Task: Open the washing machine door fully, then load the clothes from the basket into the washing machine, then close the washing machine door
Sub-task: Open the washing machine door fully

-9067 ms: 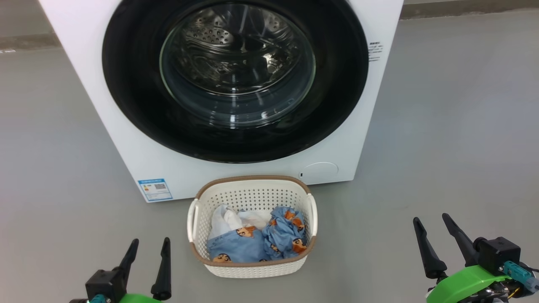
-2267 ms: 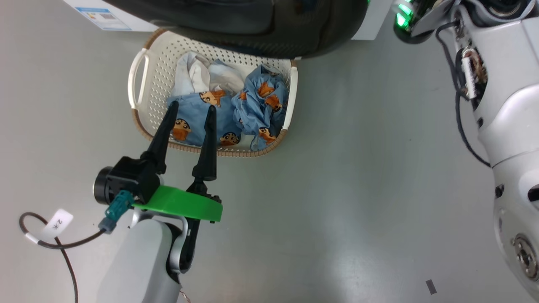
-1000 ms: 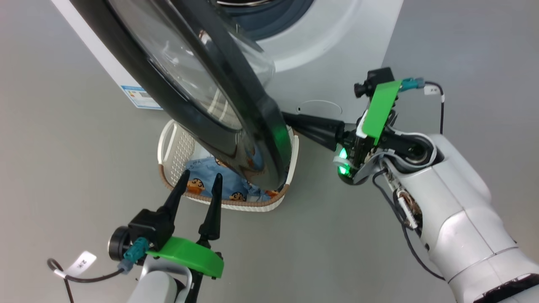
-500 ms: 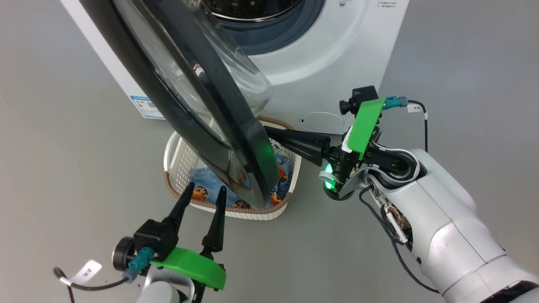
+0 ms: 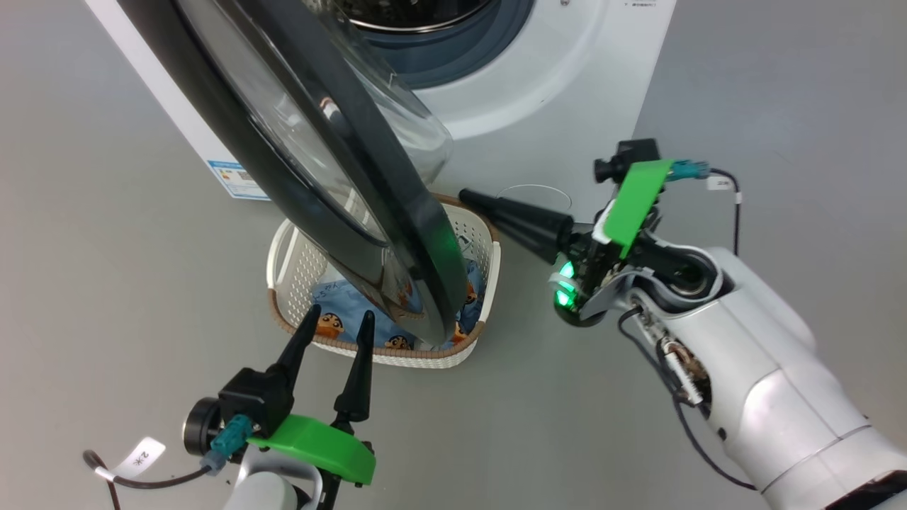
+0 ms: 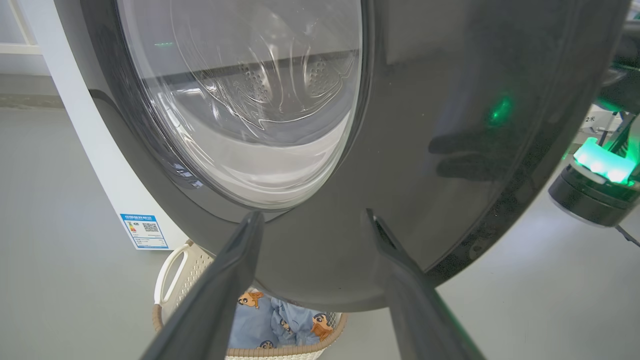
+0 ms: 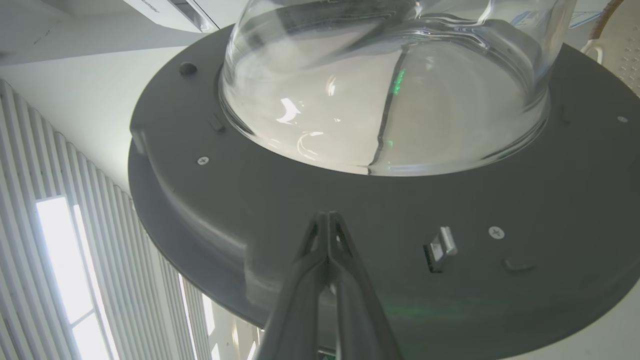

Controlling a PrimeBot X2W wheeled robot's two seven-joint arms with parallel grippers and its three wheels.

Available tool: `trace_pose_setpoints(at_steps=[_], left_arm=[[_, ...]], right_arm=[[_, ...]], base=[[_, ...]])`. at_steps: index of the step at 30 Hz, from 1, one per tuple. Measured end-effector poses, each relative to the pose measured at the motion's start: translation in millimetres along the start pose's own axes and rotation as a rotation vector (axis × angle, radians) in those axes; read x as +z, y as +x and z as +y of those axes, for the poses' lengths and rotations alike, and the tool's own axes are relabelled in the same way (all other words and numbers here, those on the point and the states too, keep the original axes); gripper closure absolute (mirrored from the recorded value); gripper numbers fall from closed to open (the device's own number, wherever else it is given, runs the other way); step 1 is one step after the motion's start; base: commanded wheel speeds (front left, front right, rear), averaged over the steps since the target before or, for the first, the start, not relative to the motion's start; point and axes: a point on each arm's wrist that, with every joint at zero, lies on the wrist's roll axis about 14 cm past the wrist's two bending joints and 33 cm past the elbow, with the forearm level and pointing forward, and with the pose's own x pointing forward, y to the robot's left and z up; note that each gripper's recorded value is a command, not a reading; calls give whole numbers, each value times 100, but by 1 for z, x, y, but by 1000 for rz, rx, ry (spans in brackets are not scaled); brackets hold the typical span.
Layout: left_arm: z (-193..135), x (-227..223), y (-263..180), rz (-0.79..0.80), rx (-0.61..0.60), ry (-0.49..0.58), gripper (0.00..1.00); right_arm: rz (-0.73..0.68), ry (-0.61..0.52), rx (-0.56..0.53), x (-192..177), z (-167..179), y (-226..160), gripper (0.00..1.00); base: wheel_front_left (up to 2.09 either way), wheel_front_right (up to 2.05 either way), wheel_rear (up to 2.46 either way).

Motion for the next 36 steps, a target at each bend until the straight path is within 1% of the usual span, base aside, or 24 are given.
trace_pose_setpoints(at_steps=[4,5,6,8,11,13,14,15,16,20,23,32,36], left_arm=[[-1,0,1,-1,-3,5,0],[-1,0,1,-1,-3,5,0],[-1,0,1,-1,-6,8,0],[-2,0,2,-1,-7,9,0],[-3,0,3,-2,-12,14,0],[-4,0,4,-1,-15,13,0],[-5,-1,4,0,-20,11,0],[-5,0,4,0,-20,11,0],[-4,0,4,-1,-19,11,0],[-2,3,5,-10,-13,15,0],[-2,5,7,-15,-13,20,0],[-8,8,8,-24,-37,26,0],[-12,8,8,-25,-52,29,0]], right_arm=[[-77,-19,26,19,10,-11,100],[-77,-19,26,19,10,-11,100],[-121,-24,51,29,17,-20,100],[-141,-27,53,32,17,-25,100],[-211,-31,53,41,12,-43,100],[-253,-63,35,46,8,-56,100],[-272,-84,27,48,7,-62,76],[-293,-115,12,50,5,-68,21],[-317,-138,1,52,3,-75,0],[-390,-161,-26,49,-9,-101,0],[-455,-151,-47,45,-21,-120,0],[-619,-138,-102,37,-42,-165,0],[-717,-185,-152,38,-50,-189,0]], base=[[0,0,0],[0,0,0],[0,0,0],[0,0,0],[0,0,0],[0,0,0],[0,0,0],[0,0,0],[0,0,0],[0,0,0],[0,0,0],[0,0,0],[0,0,0]])
